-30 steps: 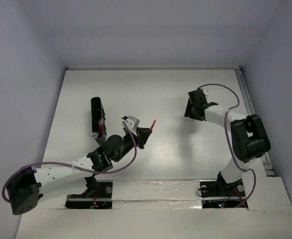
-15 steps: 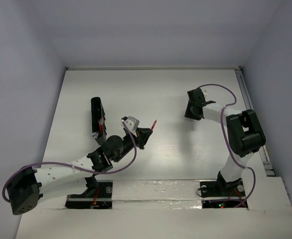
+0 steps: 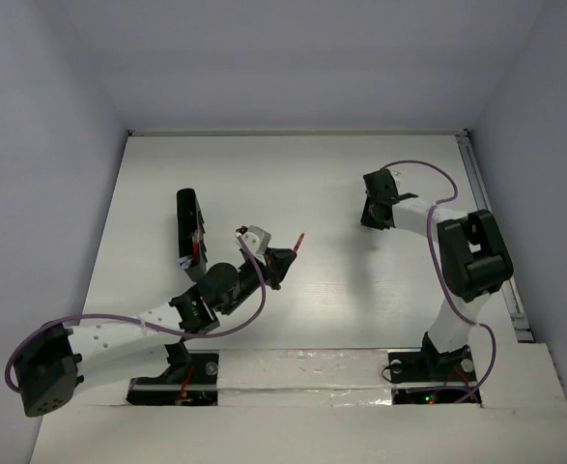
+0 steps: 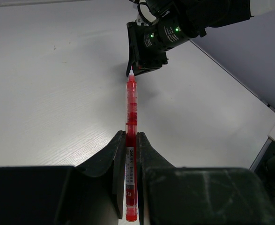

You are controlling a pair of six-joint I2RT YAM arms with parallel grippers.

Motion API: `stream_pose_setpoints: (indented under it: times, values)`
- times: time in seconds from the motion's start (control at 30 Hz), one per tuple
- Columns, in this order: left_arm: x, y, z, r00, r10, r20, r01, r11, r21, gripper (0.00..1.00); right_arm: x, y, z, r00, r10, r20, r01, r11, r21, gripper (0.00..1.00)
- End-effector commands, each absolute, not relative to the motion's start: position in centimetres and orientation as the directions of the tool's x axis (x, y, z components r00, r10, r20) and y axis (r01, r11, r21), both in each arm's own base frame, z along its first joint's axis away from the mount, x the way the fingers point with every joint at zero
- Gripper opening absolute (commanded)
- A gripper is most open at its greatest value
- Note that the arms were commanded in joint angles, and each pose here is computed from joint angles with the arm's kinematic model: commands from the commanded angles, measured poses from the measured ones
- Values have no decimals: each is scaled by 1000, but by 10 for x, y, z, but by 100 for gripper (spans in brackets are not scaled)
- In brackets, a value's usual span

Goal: Sort the stationery into containers
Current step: Pick up the pen cap from the center of the board, then close the pen cap on the pen.

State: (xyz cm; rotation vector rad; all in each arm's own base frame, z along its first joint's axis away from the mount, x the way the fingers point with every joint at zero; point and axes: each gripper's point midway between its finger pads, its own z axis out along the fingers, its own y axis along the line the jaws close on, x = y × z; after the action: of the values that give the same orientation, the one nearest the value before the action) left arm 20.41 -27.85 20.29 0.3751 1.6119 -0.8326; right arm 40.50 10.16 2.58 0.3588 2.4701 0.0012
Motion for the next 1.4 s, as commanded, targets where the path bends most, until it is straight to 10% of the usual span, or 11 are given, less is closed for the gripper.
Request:
stream_pose_setpoints:
  times: [0.0,0.5,1.37]
  values:
    - [206,-279,213,-194,-242,-951,667,678,-309,0,410,107,25,-758,241,-606,220,969,111,5]
    - [215,-270,204,-199,-303,-932,597,717,-360,0,346,251,247,-429,462,-776,-435,647,626,0]
    - [228,-238,201,-174,-357,-918,473,787,-396,0,320,332,264,-450,641,-622,-458,432,777,0]
